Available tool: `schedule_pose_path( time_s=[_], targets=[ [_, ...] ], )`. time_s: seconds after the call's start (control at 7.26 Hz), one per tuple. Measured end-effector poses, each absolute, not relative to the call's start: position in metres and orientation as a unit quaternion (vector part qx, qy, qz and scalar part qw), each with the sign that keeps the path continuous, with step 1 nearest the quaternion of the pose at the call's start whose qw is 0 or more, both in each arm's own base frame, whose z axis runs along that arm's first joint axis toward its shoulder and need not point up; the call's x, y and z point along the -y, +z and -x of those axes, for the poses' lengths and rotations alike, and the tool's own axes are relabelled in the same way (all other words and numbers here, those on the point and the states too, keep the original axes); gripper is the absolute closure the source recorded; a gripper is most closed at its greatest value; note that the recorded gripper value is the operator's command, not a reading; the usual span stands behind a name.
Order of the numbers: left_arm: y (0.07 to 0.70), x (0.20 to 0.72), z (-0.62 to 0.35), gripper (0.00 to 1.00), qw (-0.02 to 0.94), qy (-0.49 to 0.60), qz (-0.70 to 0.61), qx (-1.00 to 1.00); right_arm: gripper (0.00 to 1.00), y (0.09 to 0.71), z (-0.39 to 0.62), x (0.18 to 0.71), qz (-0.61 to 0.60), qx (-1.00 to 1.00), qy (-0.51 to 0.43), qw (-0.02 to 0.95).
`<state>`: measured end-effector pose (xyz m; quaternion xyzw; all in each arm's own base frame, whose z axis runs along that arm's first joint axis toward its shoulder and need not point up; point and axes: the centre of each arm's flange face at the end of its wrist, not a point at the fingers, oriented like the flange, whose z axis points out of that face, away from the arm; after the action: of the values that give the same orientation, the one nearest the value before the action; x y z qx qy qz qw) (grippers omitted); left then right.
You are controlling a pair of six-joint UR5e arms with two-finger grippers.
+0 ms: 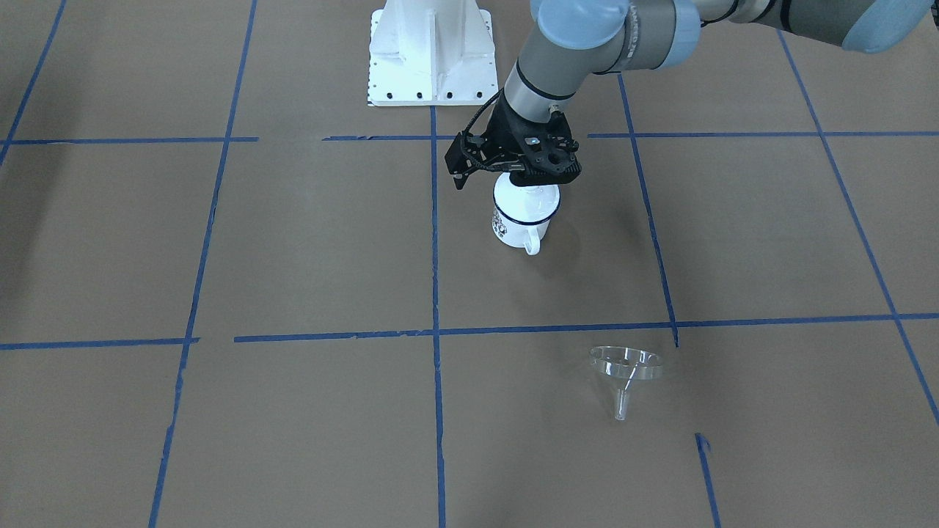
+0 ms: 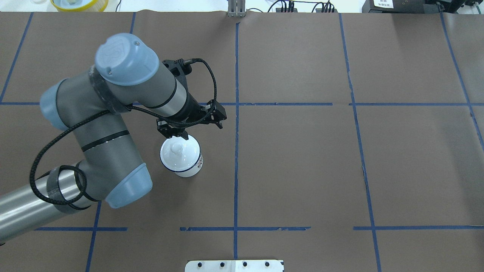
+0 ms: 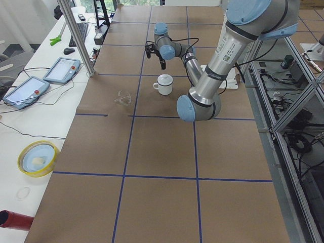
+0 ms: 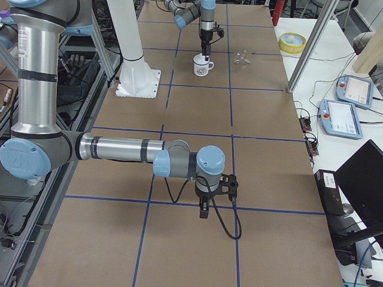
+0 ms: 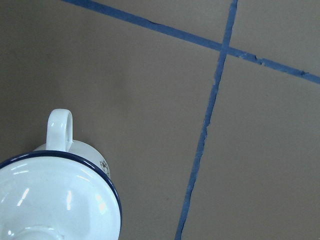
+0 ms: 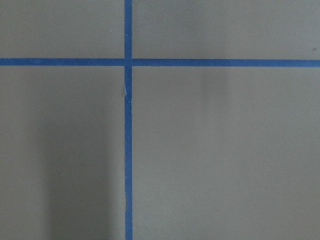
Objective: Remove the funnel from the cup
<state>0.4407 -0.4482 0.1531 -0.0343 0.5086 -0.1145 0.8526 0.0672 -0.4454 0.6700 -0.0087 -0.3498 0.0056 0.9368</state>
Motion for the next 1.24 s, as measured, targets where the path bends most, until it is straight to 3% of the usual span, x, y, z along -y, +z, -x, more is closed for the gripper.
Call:
schedule_pose_path(
  time_s=[0.28,0.55,0.96,1.24],
  targets=[
    [0.169,0.480,-0.363,0.00,0.854,-0.122,-0.023,-0.505,0.00,0.670,-0.067,0.445,0.009,0.350,0.006,0.937],
    [0.223,0.509,-0.291,0.00,0.875,-0.077,-0.094,-0.468,0.00,0.670,-0.067,0.445,0.009,0.350,0.006,0.937],
    [0.364,0.567,-0.160,0.00,0.914,0.005,-0.161,-0.373,0.00,0.670,-0.067,0.445,0.009,0.350,0.006,0.937],
    [0.483,0.579,-0.063,0.00,0.928,0.046,-0.137,-0.342,0.00,0.670,-0.067,0.445,0.009,0.350,0.006,0.937]
  ],
)
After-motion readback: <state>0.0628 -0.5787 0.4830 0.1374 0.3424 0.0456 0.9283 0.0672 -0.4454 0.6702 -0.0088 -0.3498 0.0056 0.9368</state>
